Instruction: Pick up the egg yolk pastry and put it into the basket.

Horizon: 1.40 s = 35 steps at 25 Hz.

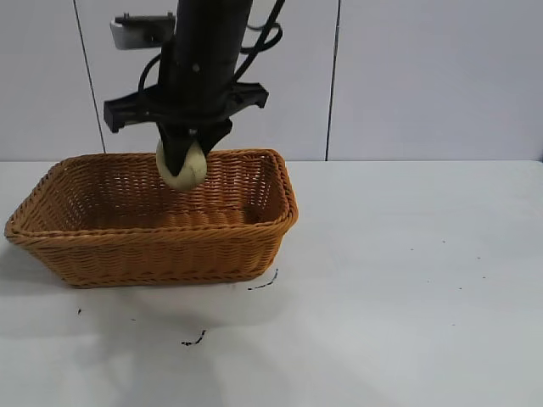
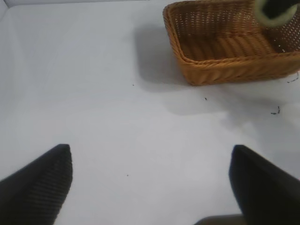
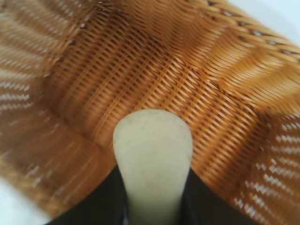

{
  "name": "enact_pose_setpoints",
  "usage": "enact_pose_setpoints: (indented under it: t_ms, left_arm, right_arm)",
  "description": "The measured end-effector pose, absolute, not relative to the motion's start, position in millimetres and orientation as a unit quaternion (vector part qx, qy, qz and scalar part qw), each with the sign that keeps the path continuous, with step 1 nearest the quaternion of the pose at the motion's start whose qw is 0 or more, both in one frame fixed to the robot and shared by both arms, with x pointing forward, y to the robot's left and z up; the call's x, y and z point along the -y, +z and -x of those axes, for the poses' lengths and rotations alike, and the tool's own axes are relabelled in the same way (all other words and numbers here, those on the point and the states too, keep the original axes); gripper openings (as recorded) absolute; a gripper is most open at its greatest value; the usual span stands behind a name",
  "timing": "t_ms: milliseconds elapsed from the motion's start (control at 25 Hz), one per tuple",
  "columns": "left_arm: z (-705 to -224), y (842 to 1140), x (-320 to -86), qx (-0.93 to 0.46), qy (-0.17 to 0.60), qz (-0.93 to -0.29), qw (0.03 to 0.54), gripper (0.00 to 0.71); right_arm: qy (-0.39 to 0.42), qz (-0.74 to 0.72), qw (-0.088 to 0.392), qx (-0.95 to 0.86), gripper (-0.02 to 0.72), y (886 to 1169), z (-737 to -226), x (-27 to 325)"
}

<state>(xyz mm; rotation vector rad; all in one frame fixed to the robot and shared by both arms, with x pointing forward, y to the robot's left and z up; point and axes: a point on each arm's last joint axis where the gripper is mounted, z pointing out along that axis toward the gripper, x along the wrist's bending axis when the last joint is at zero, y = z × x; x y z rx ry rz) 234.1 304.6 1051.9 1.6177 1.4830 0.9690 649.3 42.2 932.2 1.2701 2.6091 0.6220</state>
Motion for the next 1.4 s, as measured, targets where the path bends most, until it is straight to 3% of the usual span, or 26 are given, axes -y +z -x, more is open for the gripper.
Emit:
enact_pose_setpoints:
  t_ms: [120,240,360,680,880,1040,1400]
  left_arm:
    - [-234,1052,-305,-0.576,0.376,-0.628,0.363,0.693]
    - [-234,1052,-305,-0.576,0.376,-0.628,0.363,0.693]
    - [-234,1052,-305,-0.576,0.376,-0.628,0.363,0.693]
    - [-234,1052,-305,-0.576,0.376,-0.628,0.363,0.693]
    - [-234,1052,-305,-0.576,0.376,-0.628,0.363,0.693]
    - [-234,1052,-305,-0.576,0.376,-0.628,0.363,0.693]
    - [-234,1052,-305,-0.576,0.376,-0.628,0.363,0.693]
  right_arm:
    - [0.207,-0.427,0.085,-0.876,0.284,930,-649,-42]
    - [0.202,-0.427,0.083,-0.877,0.535,929,-649,-42]
    - [0.201,-0.427,0.092,-0.877,0.658,938,-648,-40]
    - [0.237,-0.432,0.125,-0.861,0.689,1023,-636,-24]
    - [0.233,-0.453,0.134,-0.850,0.694,1050,-641,3]
    - [0.205,-0.499,0.148,-0.829,0.695,1053,-667,52]
    - [0.138,-0.631,0.153,-0.748,0.695,1049,-717,208]
